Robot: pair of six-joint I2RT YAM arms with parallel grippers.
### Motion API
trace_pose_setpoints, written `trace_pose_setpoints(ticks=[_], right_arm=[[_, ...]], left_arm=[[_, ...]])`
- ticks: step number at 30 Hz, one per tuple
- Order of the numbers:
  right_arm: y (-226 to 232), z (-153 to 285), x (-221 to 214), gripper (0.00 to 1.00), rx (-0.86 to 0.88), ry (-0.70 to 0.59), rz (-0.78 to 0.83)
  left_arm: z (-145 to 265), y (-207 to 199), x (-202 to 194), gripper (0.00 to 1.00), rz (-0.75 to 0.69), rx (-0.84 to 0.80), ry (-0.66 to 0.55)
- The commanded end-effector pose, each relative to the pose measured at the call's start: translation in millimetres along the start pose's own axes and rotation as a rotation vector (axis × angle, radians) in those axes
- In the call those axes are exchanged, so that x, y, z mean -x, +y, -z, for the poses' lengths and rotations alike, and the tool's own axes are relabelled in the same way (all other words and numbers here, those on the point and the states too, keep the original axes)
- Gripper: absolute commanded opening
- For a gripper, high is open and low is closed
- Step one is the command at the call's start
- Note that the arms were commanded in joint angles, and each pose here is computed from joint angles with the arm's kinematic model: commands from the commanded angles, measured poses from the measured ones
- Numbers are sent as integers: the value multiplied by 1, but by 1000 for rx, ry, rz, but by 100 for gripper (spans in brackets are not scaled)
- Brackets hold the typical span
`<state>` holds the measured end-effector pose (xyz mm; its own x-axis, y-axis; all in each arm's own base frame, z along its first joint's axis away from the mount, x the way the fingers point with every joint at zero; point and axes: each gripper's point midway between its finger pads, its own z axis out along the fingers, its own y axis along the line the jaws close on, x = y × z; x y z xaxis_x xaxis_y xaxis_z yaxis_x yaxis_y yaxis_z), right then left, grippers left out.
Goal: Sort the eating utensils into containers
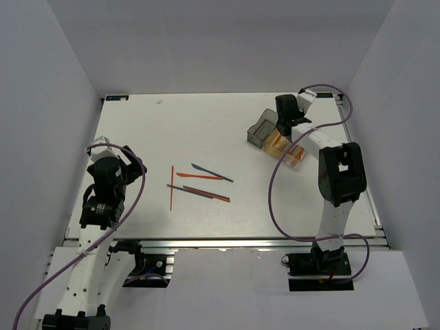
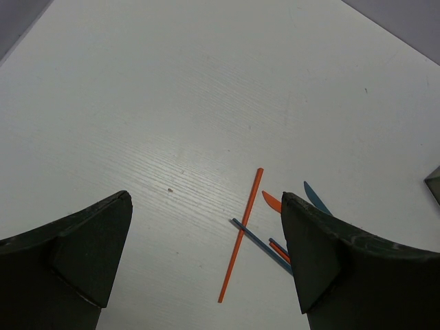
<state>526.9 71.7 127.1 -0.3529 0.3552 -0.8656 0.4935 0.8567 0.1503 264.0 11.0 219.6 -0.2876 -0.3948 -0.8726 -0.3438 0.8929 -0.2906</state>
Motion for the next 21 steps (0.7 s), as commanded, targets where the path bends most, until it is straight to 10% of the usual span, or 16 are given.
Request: trace_pose_setpoints(ticks=[1, 4, 13, 21], right_arm=[[0, 10, 19, 15, 19, -49, -73], [3, 14, 23, 47, 35, -49, -77], [33, 54, 55, 54, 245, -73, -8], [158, 198, -65, 77, 1075, 144, 724]], left_arm=[[0, -2, 1, 98, -2, -10, -7], [-1, -2, 1, 98, -3, -10, -6], [-1, -2, 0, 98, -3, -7, -1], [-1, 3, 1, 98, 7, 23, -13]])
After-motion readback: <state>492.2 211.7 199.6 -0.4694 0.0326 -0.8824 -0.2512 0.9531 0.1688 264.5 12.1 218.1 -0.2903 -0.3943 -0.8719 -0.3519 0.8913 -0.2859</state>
